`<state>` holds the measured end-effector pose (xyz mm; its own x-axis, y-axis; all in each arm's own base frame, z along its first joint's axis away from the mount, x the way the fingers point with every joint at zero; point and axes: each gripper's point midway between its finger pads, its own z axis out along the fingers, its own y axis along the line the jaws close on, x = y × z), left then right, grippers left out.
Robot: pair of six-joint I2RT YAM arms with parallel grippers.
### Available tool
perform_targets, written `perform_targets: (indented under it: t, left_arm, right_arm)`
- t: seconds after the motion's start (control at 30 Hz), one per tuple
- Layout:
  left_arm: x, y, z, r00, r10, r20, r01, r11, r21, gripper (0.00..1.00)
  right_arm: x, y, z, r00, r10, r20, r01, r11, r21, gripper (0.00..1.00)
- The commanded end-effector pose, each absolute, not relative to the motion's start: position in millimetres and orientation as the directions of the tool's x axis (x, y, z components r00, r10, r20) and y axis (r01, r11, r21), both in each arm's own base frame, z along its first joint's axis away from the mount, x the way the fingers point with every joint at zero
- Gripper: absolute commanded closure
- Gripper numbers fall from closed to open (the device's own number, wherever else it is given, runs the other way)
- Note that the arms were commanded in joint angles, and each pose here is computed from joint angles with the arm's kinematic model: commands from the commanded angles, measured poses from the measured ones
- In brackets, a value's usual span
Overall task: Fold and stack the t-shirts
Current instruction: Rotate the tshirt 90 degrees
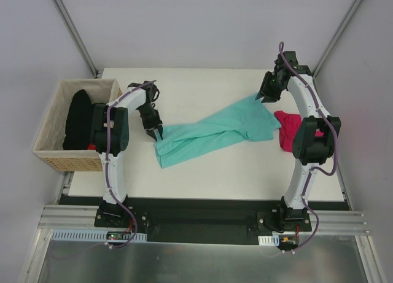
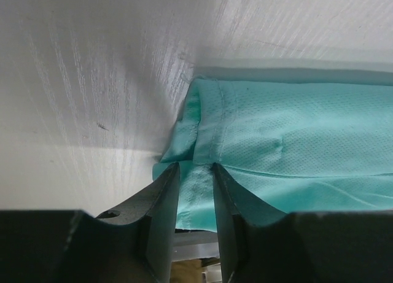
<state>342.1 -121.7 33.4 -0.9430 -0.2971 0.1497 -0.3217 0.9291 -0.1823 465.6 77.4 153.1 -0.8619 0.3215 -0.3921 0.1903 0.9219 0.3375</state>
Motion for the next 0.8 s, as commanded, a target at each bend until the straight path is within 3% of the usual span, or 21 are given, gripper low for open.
perform_targets:
  t: [0.0,0.13,0.43,0.77]
  left_arm:
    - [333,-129,35,-0.944,-0.278,0.177,-0.312,0.928,-0.202,0.79]
    - [331,-136,36,-0.945,-0.270,0.185,-0.307,0.925,-0.222,1.00]
    - [340,-136,52,-0.951,-0.281,0.129,-0.305,0.923,-0.237,1.00]
    - [376,-120,117,-0.941,-0.330,-0.068,-0.295,0.905,-0.306,1.00]
  right_arm:
    - [465,76,198,-0.823,0.321,-0.468,0.152,0.919,0.364,0.63]
    - [466,76,197,-0.824,0.327,-0.462,0.156,0.916,0.371,0.63]
    - [464,74,198,-0.823,0.335,-0.459,0.162,0.913,0.376,0.63]
    - [465,75,198,-0.818,0.347,-0.458,0.168,0.907,0.386,0.63]
